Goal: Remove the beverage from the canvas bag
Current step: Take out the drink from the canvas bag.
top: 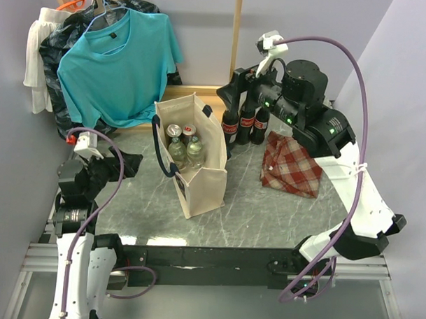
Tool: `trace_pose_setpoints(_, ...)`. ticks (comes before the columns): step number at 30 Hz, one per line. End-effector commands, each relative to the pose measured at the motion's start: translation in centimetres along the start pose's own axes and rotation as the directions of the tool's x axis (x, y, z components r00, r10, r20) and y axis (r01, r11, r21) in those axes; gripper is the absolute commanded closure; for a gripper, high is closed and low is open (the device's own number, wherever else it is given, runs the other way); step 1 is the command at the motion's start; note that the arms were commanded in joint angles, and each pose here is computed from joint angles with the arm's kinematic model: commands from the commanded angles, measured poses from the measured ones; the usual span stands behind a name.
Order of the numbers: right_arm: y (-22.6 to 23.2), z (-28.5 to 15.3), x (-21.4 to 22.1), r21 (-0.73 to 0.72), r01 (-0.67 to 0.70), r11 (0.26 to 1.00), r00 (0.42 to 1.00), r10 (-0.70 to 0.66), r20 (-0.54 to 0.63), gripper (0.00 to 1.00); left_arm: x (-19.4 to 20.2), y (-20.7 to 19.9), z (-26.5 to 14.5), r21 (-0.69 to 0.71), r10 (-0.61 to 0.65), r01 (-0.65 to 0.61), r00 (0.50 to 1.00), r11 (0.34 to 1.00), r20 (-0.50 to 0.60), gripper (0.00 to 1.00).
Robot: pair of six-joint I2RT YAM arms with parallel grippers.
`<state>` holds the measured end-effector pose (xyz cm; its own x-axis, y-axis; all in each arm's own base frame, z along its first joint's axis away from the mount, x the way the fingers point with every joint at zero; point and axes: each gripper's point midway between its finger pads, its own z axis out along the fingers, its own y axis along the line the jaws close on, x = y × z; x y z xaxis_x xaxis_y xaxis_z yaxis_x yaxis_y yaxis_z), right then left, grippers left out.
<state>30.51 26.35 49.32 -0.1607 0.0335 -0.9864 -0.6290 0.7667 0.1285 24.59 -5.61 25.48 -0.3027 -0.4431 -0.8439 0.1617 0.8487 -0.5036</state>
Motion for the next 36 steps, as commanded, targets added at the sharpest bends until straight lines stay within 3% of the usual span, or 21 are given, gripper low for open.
trace_pose_setpoints(1, 2.1, -1.4, -0.7, -0.082, -0.046, 0.996, 0.999, 0.047, 0.012, 0.22, -1.0, -0.8, 0.1, 0.03, 0.016, -0.017, 1.0, 0.999, 0.024, 0.04)
trace_pose_setpoints(11, 4.4, 2.9, 7.3, -0.082, -0.023, 0.996, 0.975, 0.004, -0.223, 0.28, -0.6, -0.4, 0.5, 0.017, 0.0, 0.0, 1.0, 1.0, 0.0, 0.04)
trace_pose_setpoints(18, 6.2, 5.6, 12.4, -0.136, -0.08, 0.987, 0.935, 0.027, -0.354, 0.33, -0.3, 0.6, 0.8, -0.034, -0.018, 0.017, 1.0, 0.999, -0.016, 0.04)
trace_pose_setpoints(24, 6.8, 6.4, 15.1, -0.151, -0.099, 0.983, 0.913, 0.03, -0.406, 0.35, 0.1, 1.3, 1.1, -0.072, -0.033, 0.031, 0.999, 0.997, -0.029, 0.04)
trace_pose_setpoints(27, 6.8, 6.6, 16.5, -0.141, -0.097, 0.985, 0.891, 0.023, -0.453, 0.43, 0.4, 1.5, 1.3, -0.078, -0.039, 0.036, 0.998, 0.996, -0.042, 0.04)
trace_pose_setpoints(36, 8.0, 4.9, 21.8, -0.106, -0.127, 0.986, 0.823, 0.045, -0.566, 0.43, 0.6, 1.7, 1.6, -0.085, -0.044, 0.039, 0.998, 0.996, -0.055, 0.04)
